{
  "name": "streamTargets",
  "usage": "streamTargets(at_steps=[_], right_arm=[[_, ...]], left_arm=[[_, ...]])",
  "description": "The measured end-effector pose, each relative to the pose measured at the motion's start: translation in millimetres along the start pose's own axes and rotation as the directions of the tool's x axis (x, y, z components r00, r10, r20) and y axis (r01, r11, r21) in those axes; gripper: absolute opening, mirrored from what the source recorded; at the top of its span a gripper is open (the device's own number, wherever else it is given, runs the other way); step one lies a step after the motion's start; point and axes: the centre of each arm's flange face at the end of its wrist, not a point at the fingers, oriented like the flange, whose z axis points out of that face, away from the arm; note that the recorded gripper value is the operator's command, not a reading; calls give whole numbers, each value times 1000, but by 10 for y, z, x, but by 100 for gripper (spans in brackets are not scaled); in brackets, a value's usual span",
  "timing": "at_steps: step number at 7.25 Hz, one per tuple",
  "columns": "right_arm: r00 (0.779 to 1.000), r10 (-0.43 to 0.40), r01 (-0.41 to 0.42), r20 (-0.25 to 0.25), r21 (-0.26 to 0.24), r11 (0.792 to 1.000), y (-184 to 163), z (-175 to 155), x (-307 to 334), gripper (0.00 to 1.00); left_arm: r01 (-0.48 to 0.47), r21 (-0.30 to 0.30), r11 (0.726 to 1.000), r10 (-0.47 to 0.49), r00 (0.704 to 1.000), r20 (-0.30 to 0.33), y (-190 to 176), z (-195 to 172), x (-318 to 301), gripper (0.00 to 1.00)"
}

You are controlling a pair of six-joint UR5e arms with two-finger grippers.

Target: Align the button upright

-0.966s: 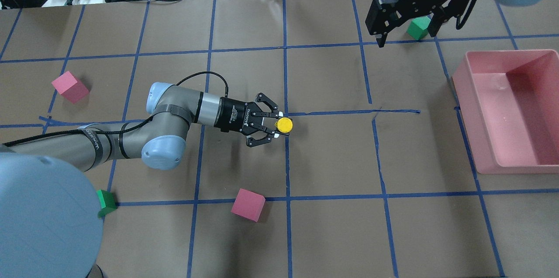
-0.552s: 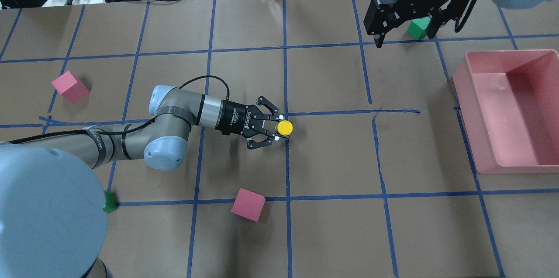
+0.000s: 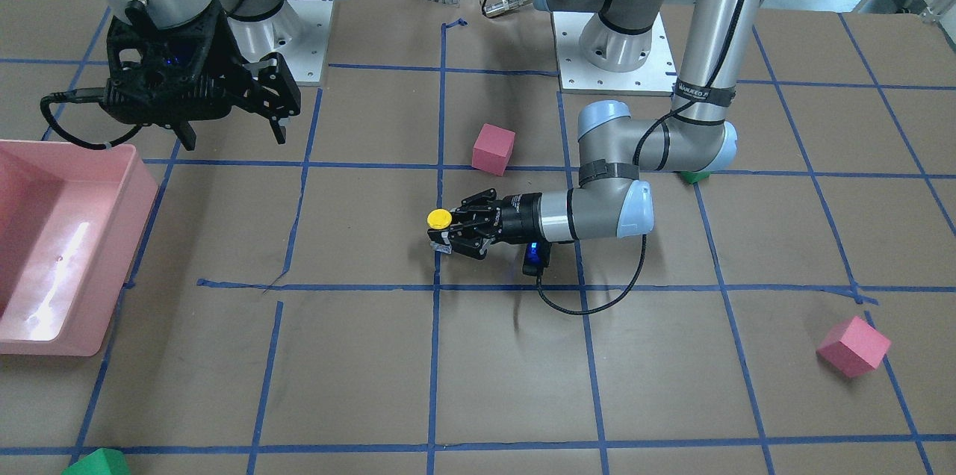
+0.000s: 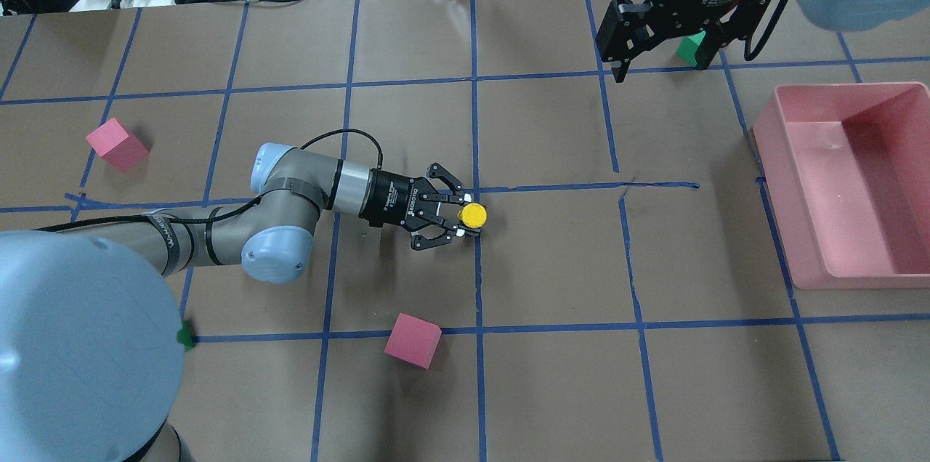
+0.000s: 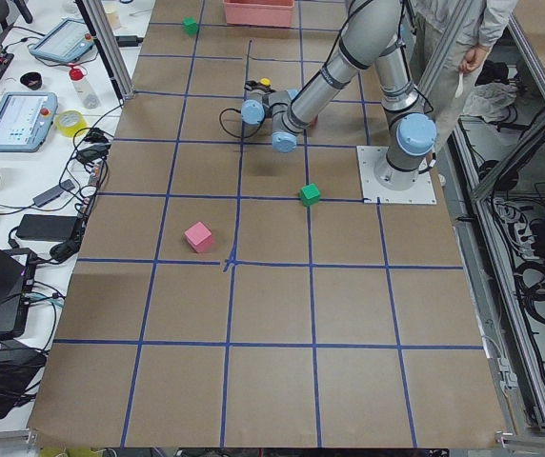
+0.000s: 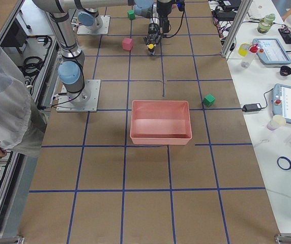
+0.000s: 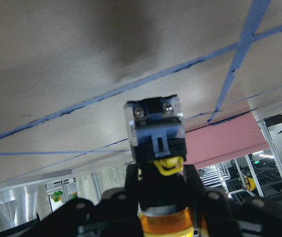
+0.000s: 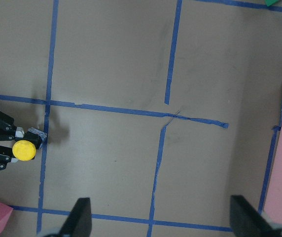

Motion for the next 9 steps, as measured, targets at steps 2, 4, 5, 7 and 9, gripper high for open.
streamTargets(at_steps=[2, 4, 5, 7, 9], right_arm=[[1000, -1, 1, -1, -1, 1000, 11, 4, -3, 100], [1000, 0, 0, 0, -4, 1000, 26, 25, -5, 100], [1000, 0, 0, 0, -5, 1000, 30, 27, -6, 100], [1000, 0, 0, 0, -5, 1000, 34, 27, -6, 100], [1000, 0, 0, 0, -5, 1000, 35, 29, -6, 100]], left_arm=[[-2, 10, 1000, 2, 1000, 1, 10, -27, 48, 100], [3, 59, 998, -3, 1000, -1, 79, -151, 251, 100], [7, 109, 994, -5, 1000, -13, 125, -313, 423, 100], [-28, 301, 953, 41, 999, -36, 249, -906, 886, 100], [-226, 515, 827, 204, 974, 101, 545, -1428, 1202, 100]])
